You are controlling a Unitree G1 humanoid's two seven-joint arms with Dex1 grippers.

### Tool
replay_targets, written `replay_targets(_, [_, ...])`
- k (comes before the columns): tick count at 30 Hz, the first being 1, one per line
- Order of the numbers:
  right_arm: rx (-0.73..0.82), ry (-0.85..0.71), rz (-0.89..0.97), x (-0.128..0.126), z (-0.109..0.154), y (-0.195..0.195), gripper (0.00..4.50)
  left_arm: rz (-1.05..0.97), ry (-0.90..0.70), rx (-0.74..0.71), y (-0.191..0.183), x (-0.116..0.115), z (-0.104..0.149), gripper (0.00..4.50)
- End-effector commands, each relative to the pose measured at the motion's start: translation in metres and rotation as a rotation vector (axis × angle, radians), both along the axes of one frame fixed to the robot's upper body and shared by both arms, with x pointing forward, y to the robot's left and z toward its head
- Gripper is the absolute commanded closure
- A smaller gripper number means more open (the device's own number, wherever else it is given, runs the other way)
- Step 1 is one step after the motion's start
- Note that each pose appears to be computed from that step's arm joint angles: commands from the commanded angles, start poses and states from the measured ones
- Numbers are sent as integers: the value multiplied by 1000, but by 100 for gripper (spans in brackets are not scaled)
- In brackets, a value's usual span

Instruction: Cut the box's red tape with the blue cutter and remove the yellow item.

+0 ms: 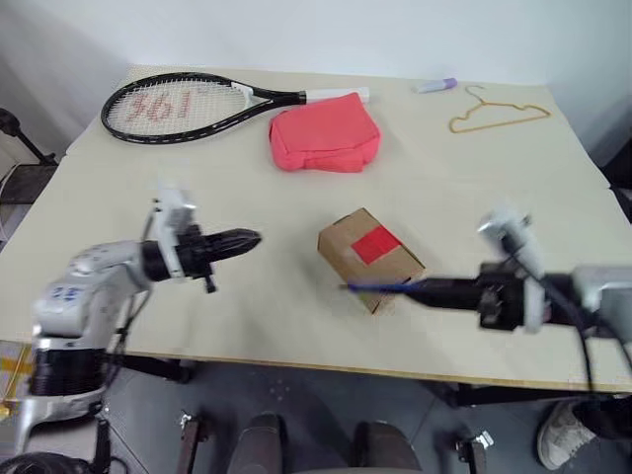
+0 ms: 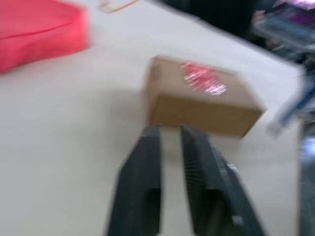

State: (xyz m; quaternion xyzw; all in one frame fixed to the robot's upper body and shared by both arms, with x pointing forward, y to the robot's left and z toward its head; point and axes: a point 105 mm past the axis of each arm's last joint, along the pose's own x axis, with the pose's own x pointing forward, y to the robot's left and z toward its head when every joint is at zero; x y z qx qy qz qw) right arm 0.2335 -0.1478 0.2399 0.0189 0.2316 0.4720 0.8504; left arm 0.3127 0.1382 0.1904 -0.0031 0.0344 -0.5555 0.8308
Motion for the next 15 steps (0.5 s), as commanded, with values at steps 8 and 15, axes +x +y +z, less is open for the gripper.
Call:
replay_targets(8, [-130,-188,-84,63,46,-9,435,-29,-108,41,-96,52,15,450])
replay_targets(15, [-254,-255,-89,99,44,-5,435,9,-68,224,-117,64,-7,450])
